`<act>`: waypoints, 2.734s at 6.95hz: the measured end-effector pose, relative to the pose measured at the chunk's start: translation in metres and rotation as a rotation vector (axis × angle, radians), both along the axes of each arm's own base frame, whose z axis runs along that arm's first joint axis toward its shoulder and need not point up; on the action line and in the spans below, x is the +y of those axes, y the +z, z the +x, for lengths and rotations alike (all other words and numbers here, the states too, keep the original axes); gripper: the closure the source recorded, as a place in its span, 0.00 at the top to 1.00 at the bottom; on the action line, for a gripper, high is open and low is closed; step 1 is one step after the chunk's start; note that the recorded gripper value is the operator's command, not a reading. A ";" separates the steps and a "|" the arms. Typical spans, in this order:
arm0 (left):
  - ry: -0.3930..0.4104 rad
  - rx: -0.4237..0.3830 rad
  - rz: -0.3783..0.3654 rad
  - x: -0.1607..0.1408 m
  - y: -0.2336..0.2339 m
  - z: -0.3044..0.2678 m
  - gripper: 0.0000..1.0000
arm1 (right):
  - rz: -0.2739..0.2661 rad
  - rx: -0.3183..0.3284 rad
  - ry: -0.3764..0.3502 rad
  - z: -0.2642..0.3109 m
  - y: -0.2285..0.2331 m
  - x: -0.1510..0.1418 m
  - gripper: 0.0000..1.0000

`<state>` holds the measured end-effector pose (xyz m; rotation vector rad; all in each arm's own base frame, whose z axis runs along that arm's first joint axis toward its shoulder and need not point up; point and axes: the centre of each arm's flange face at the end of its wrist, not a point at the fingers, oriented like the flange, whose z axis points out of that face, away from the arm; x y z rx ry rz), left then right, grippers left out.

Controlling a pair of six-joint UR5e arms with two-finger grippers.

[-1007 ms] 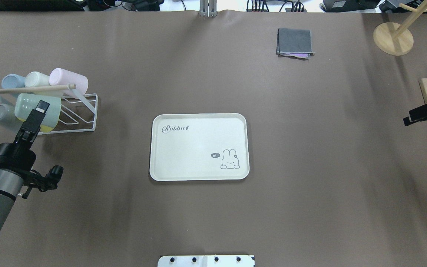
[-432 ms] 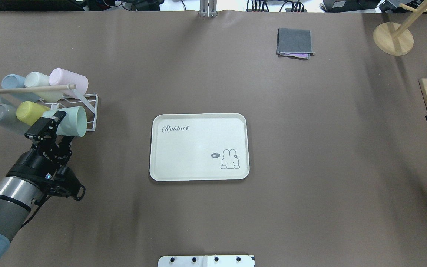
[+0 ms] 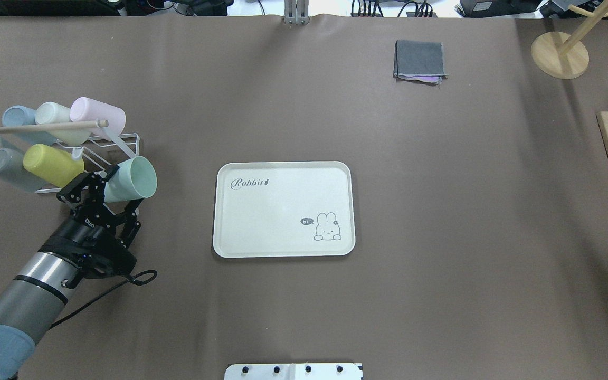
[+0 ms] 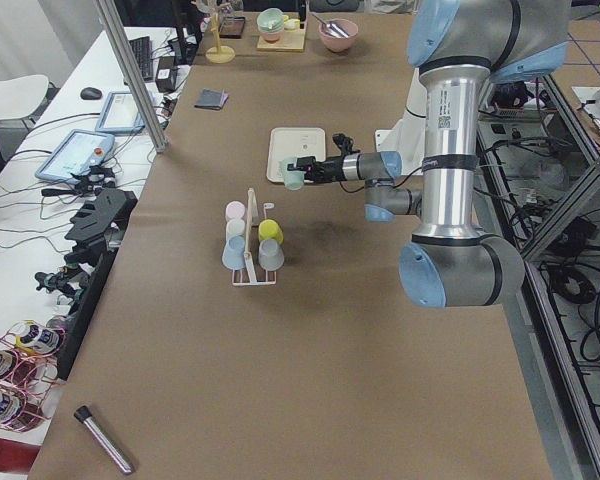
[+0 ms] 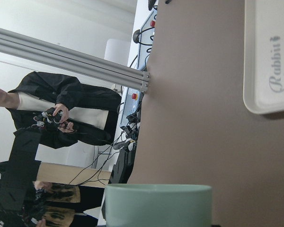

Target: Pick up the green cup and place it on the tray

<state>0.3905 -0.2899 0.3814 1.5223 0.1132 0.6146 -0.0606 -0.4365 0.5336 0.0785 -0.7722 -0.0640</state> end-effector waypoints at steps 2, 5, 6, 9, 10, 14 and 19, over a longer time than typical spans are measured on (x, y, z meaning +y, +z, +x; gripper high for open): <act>0.029 0.202 -0.078 -0.006 -0.012 0.045 0.75 | -0.043 0.030 -0.041 0.028 0.012 0.002 1.00; 0.022 0.398 -0.128 -0.027 -0.060 0.119 0.75 | -0.068 0.047 -0.062 0.065 0.025 0.009 1.00; 0.010 0.463 -0.142 -0.038 -0.081 0.138 0.72 | -0.079 0.049 -0.062 0.073 0.031 0.012 1.00; -0.013 0.603 -0.199 -0.062 -0.115 0.185 0.67 | -0.089 0.052 -0.102 0.093 0.051 0.015 1.00; -0.019 0.621 -0.216 -0.066 -0.120 0.201 0.67 | -0.093 0.052 -0.104 0.094 0.055 0.014 1.00; -0.030 0.653 -0.270 -0.074 -0.119 0.246 0.71 | -0.104 0.054 -0.107 0.095 0.059 0.015 1.00; -0.016 0.622 -0.283 -0.055 -0.106 0.264 0.75 | -0.101 0.057 -0.107 0.095 0.059 0.015 1.00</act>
